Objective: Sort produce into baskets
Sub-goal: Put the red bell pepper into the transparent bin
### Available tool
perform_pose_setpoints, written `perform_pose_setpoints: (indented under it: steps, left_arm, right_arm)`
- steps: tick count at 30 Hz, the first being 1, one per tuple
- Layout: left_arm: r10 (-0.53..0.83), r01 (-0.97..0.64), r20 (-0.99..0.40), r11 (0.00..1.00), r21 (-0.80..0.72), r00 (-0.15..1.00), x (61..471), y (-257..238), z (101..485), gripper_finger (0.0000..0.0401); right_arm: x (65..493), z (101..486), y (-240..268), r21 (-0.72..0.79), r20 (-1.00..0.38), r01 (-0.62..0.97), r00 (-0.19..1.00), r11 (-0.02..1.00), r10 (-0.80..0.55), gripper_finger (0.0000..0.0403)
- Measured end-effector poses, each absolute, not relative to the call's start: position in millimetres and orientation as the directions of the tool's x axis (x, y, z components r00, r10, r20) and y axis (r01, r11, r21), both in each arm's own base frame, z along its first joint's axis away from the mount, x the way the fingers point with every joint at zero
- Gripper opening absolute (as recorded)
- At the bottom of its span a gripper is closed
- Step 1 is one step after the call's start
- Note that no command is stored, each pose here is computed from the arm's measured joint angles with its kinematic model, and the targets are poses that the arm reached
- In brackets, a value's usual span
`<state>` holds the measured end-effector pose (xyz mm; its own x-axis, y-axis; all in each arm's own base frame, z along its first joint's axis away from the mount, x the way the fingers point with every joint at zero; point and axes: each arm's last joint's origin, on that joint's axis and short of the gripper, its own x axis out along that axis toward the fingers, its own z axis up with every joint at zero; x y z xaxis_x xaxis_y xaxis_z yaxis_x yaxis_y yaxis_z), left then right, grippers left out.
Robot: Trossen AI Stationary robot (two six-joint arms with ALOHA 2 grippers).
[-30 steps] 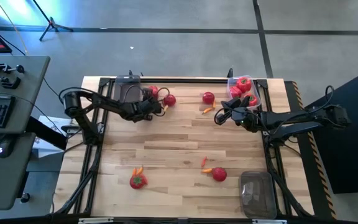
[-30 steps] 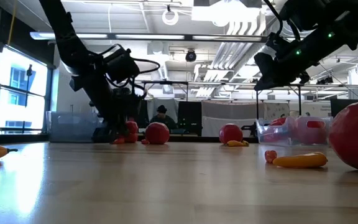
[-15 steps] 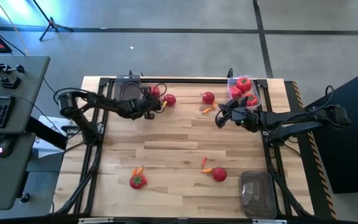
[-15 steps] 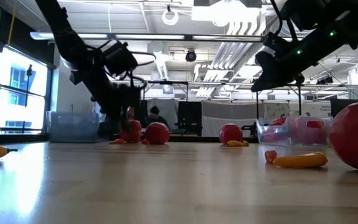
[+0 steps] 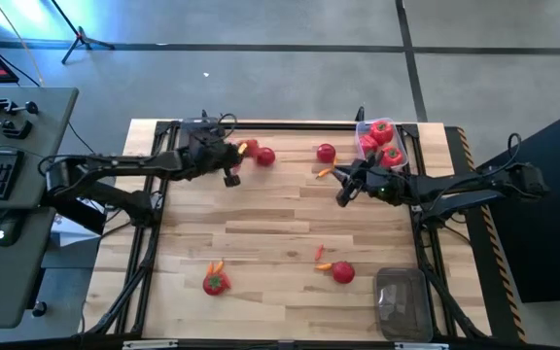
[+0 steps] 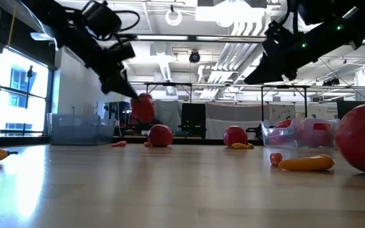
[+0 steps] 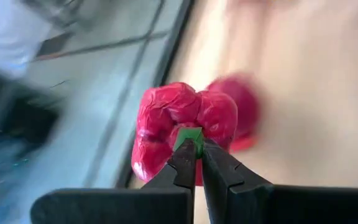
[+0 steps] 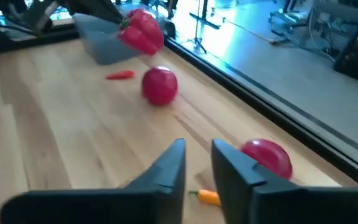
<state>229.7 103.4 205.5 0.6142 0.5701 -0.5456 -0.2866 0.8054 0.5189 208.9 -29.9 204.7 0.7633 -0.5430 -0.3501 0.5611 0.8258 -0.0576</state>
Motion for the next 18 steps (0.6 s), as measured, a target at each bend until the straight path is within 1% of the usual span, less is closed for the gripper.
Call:
perform_pose_setpoints:
  steps: [3,5,7,9,13,15,18]
  left_arm:
    - [0.367,-0.198,-0.555,0.919,0.341,0.747,227.9,95.3,212.6,0.0]
    - [0.243,-0.133,-0.538,0.963,0.236,0.807,228.4,91.0,216.1,0.0]
    - [0.153,-0.081,-0.52,0.984,0.158,0.84,230.2,86.8,217.7,0.0]
    - [0.108,-0.06,-0.516,0.992,0.109,0.85,231.8,82.8,217.8,0.0]
    - [0.074,-0.053,-0.518,0.997,0.055,0.852,236.1,74.7,216.1,0.0]
    - [0.047,-0.028,-0.517,0.999,0.045,0.855,237.9,69.1,215.9,0.0]
    - [0.012,0.007,-0.519,0.999,0.035,0.855,240.8,61.0,215.0,0.0]
  right_arm:
    - [216.7,201.1,-23.3,-0.101,-0.337,0.517,0.786,0.85,-0.518,0.0131]
    - [224.0,196.6,-19.1,-0.13,-0.327,0.487,0.801,0.864,-0.501,0.0164]
    - [231.9,191.1,-14.8,-0.157,-0.314,0.46,0.816,0.874,-0.486,0.0196]
    - [239.9,185.6,-11.0,-0.16,-0.319,0.445,0.821,0.881,-0.473,0.0227]
    - [262.7,188.1,-4.6,-0.066,-0.328,0.457,0.83,0.887,-0.452,0.0275]
    - [275.4,187.2,-0.5,-0.058,-0.344,0.445,0.831,0.894,-0.436,0.0289]
    - [298.2,193.3,7.4,-0.052,-0.354,0.405,0.847,0.913,-0.396,0.03]
